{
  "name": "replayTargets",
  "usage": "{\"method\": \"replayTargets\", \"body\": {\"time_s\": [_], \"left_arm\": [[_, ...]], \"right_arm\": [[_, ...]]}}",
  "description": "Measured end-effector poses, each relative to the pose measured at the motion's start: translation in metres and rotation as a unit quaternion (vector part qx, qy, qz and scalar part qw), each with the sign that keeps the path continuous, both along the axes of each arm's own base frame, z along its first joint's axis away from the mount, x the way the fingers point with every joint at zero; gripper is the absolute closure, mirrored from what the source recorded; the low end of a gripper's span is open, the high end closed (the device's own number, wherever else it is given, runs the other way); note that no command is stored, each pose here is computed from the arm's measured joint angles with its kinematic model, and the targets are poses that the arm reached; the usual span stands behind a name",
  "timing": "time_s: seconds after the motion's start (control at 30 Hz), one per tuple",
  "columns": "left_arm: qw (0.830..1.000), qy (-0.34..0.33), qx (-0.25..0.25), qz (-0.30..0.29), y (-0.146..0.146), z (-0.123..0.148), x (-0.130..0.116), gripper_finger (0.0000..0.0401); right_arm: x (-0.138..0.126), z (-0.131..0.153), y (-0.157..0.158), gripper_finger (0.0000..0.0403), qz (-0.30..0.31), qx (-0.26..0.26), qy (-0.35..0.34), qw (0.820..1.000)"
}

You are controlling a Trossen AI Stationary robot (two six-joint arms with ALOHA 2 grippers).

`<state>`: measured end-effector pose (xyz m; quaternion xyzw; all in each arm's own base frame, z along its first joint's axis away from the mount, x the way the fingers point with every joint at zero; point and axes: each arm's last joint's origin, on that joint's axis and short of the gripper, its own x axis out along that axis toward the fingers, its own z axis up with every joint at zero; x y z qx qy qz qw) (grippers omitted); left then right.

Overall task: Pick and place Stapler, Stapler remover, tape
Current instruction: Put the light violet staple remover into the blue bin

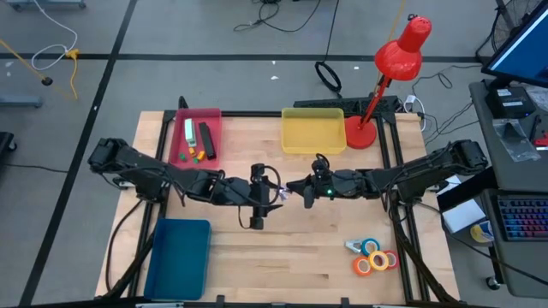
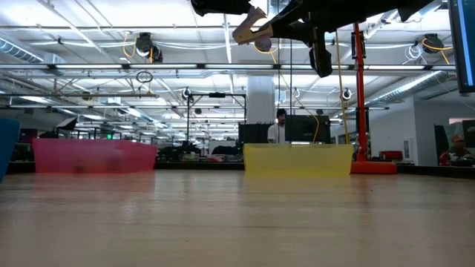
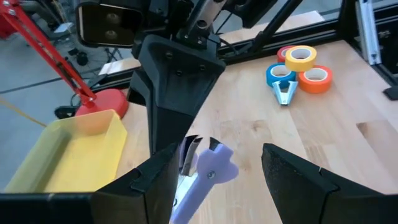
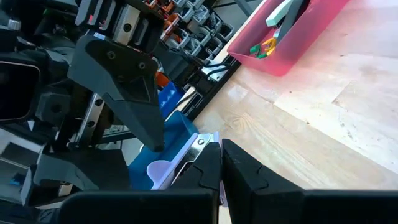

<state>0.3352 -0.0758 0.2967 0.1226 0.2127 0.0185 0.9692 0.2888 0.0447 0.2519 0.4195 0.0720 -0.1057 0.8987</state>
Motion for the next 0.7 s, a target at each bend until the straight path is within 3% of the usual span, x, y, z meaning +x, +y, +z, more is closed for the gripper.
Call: {"method": "replayTargets", "body": {"time_s": [0.7], "left_arm": [[0.999,0.027,-0.011,-0.024,0.0,-0.016,0.009,0.0172]], "right_arm": [[0.007,-0.007,0.004,0.0403,0.024,0.023,-0.005,0.999]]}}
